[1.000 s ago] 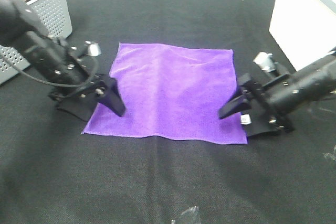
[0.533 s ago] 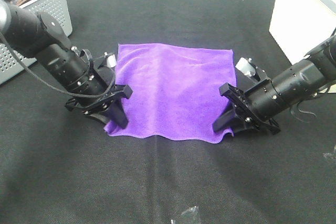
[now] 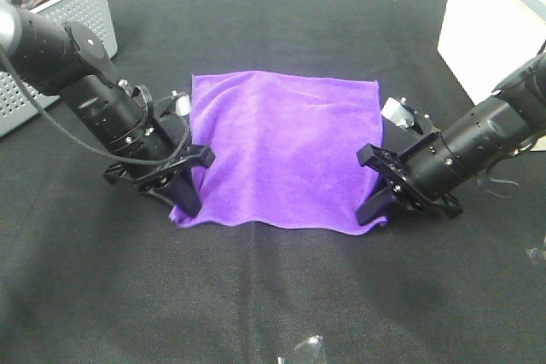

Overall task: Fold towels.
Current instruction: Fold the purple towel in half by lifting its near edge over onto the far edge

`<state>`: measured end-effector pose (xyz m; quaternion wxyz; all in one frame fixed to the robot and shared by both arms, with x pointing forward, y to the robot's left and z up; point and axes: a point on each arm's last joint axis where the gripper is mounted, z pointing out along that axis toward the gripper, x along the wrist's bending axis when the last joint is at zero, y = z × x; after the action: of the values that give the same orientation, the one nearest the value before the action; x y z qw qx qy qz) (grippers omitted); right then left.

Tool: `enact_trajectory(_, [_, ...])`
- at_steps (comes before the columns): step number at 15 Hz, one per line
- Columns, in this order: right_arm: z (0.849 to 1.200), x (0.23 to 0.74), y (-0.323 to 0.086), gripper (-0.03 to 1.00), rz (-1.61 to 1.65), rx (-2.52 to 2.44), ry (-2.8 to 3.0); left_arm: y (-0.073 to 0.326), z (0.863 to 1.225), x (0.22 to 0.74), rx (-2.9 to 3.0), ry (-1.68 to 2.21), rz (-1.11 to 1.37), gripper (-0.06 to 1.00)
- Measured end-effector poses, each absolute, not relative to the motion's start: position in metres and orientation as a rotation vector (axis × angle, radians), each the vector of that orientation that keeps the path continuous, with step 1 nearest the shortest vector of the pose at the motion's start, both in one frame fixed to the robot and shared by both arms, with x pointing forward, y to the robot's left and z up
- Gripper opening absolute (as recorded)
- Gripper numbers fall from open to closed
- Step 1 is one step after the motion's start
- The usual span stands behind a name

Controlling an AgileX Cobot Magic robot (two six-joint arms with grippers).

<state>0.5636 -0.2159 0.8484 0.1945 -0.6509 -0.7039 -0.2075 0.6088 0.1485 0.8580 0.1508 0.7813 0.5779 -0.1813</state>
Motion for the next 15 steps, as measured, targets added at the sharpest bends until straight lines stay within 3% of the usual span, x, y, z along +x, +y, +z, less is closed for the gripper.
enact_trajectory(6, [0.909,0.506,-0.214,0.0,-0.61,-1.734,-1.953,0.171,0.911,0.533,2.265,1.66,-0.474,0.0])
enact_trajectory(9, [0.936,0.502,-0.215,0.0,-0.665,-1.753,-1.985,0.175,0.929,0.525,2.194,1.694,-0.398,0.0])
enact_trajectory(15, [0.952,0.599,-0.21,0.0,-0.802,-1.789,-2.15,0.164,0.935,0.593,2.185,1.602,-0.147,0.0])
